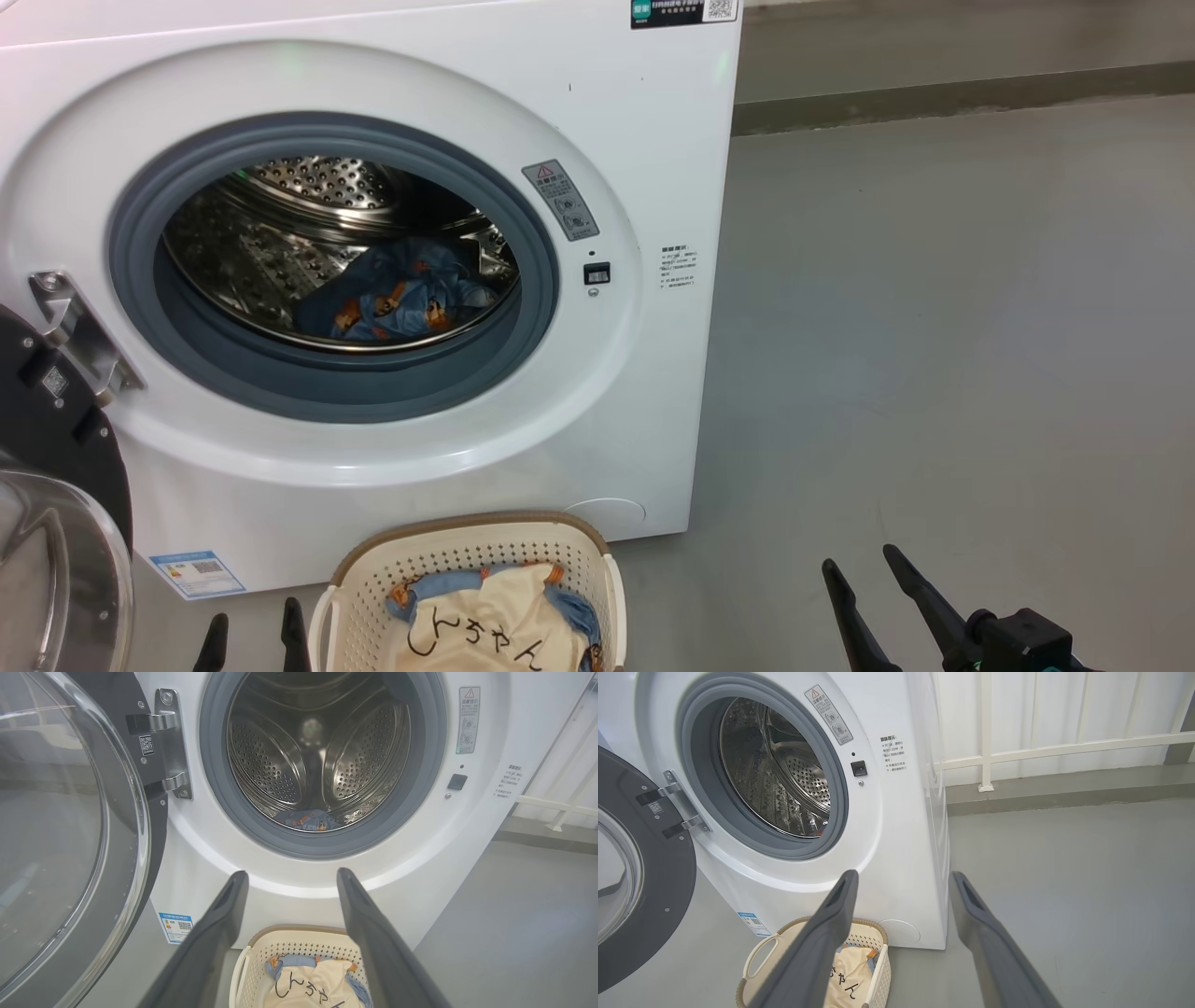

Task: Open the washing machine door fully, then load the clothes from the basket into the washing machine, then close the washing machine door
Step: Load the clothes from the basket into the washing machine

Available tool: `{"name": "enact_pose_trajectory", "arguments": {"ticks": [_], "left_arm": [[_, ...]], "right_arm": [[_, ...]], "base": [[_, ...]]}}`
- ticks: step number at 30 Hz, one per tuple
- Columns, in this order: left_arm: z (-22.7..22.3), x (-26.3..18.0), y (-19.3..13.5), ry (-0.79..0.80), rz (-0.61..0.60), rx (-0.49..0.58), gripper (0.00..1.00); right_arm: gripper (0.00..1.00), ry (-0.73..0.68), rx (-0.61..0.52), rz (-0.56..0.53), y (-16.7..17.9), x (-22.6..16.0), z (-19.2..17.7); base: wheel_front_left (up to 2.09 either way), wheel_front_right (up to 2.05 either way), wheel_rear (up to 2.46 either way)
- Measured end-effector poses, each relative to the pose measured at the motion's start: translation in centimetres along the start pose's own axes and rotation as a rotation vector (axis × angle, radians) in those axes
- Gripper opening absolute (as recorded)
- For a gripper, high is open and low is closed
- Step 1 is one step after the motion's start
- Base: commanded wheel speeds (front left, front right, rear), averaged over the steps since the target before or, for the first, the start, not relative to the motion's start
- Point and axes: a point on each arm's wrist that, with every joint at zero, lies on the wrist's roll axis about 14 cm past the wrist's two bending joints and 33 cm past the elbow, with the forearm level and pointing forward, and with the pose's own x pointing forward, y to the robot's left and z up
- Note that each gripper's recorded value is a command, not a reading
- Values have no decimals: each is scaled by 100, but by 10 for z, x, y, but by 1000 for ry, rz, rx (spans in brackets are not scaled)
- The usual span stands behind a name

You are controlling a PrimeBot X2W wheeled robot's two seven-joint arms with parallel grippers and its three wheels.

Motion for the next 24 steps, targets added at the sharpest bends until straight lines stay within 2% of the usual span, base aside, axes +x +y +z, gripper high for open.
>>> {"name": "enact_pose_trajectory", "arguments": {"ticks": [24], "left_arm": [[0, -1, 3, 0, 10, 0, 100]], "right_arm": [[100, 5, -1, 10, 3, 2, -1]], "base": [[0, 0, 0]]}}
